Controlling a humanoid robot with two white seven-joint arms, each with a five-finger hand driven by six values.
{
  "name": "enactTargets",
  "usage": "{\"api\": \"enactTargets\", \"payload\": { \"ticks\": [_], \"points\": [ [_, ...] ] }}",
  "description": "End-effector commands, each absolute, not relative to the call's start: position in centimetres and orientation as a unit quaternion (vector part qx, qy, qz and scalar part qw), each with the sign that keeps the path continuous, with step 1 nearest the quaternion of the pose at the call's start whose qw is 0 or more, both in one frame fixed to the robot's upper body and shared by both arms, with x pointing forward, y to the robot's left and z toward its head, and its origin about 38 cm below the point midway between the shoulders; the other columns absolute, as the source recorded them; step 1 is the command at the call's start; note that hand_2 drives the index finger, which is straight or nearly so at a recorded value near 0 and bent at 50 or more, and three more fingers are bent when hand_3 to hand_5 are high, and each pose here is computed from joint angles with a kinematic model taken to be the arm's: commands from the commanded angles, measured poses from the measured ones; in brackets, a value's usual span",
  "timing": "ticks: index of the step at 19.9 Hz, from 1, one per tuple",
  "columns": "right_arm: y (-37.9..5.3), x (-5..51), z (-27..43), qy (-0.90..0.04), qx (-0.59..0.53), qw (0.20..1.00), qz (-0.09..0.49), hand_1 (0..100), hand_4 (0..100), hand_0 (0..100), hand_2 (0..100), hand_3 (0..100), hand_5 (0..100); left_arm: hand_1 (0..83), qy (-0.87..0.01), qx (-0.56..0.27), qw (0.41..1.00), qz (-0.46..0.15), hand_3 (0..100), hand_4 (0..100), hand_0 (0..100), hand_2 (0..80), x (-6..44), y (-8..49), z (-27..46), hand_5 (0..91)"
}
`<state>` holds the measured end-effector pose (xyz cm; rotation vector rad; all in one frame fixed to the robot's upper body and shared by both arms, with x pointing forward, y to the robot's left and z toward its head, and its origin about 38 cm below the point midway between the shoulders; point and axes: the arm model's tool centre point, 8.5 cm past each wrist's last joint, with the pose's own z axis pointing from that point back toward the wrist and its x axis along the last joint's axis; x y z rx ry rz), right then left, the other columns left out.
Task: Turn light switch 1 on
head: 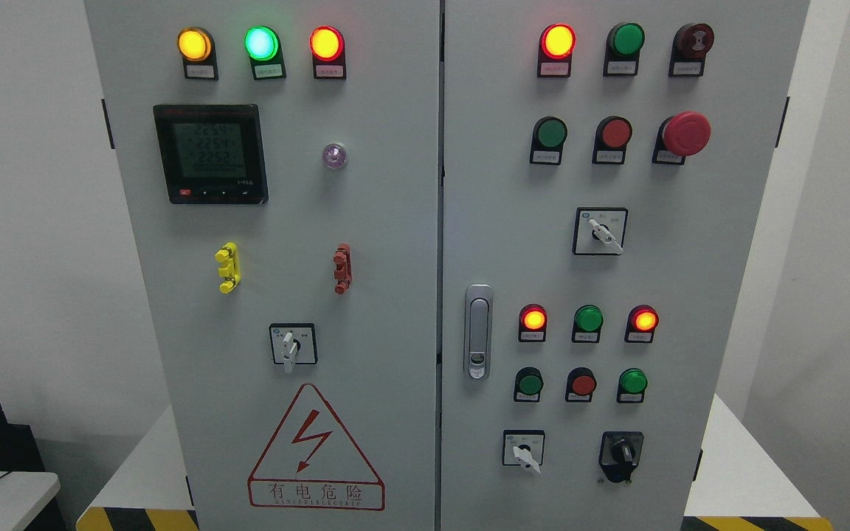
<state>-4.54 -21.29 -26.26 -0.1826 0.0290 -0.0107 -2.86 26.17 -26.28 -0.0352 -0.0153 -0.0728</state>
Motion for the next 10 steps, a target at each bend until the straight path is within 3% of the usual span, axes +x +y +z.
{"api": "enactTargets", "payload": {
  "ticks": [1, 6, 10],
  "points": [
    [-21.24, -4.56, -26.26, 0.013, -0.090, 0.996, 0.008, 39, 0, 12, 0, 0, 0, 0.0, -0.012, -0.001, 0.999, -0.031, 0, 0, 11, 0.0, -2.84, 25.98, -26.32, 0.0],
    [-21.24, -4.46, -26.27, 0.012, -0.090, 0.996, 0.008, 39, 0, 12, 0, 0, 0, 0.0, -0.013, 0.011, 0.999, -0.029, 0, 0, 11, 0.0, -2.69, 25.61, -26.37, 0.0],
    [-21.24, -4.46, -26.27, 0.012, -0.090, 0.996, 0.008, 39, 0, 12, 0, 0, 0, 0.0, -0.029, 0.004, 1.000, 0.008, 0, 0, 12, 0.0, -1.98, 25.92, -26.34, 0.0]
  ]
}}
